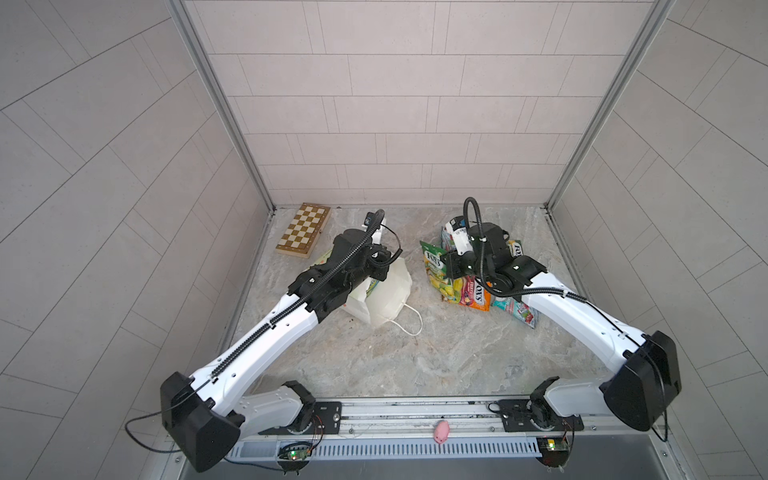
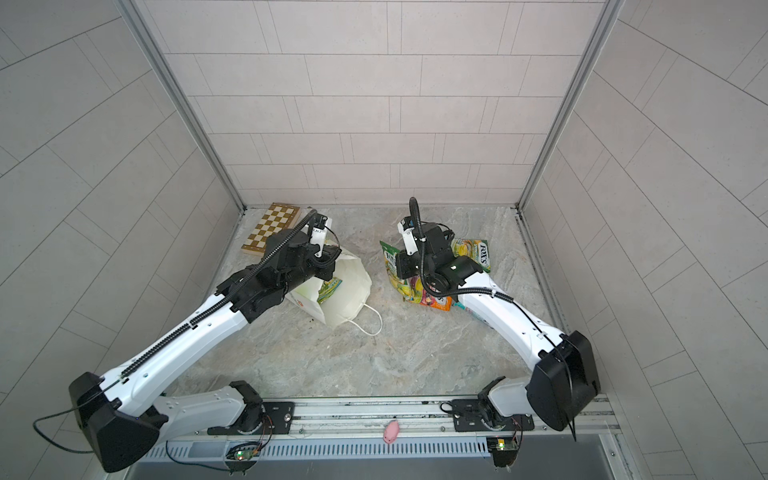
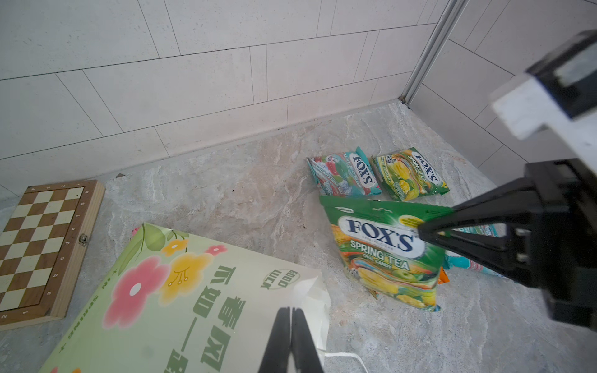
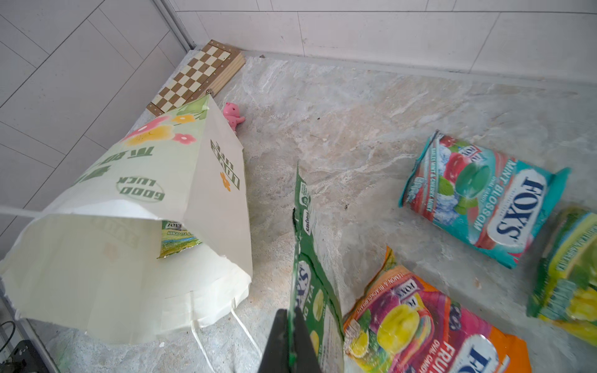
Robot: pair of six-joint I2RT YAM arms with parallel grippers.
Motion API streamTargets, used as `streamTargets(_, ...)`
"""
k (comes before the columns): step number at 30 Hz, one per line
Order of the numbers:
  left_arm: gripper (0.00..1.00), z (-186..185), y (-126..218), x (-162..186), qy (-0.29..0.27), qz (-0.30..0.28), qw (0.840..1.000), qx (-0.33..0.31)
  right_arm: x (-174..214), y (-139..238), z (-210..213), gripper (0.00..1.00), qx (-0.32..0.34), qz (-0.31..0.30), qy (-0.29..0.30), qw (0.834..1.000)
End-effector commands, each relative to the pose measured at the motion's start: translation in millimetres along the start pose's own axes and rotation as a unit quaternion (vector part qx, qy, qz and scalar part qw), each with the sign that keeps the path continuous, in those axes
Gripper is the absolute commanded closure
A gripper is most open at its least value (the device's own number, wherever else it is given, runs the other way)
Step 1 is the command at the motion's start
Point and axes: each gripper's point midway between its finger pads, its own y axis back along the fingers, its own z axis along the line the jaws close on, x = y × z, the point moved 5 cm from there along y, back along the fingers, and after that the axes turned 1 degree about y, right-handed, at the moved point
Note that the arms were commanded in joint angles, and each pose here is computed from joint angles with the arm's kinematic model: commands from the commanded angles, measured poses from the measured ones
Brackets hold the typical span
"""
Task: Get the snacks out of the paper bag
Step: 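Carry the green Spring Tea packet beside the other packets and release it, then move the right gripper back to the bag opening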
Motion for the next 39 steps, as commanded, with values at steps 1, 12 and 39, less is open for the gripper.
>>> streamTargets(1,1.00,-2.5,10.2,-12.5,-0.001,-0.022,1.000,0.010,-32.5,-15.8,4.0,1.00,-0.053,-0.040,-0.010,0.998)
streamTargets(12,1.00,-3.5,6.6,-10.2,0.000,-0.016,1.000,0.013,-48.5,-136.0,-52.7,1.00,-0.108,0.004,-0.109,0.988)
streamTargets(39,1.00,-14.4,10.4,-11.4,-0.012,-0.012,0.998,0.058,-41.9,-78.6,-100.4,0.61,0.086,0.058,-0.075,0.992)
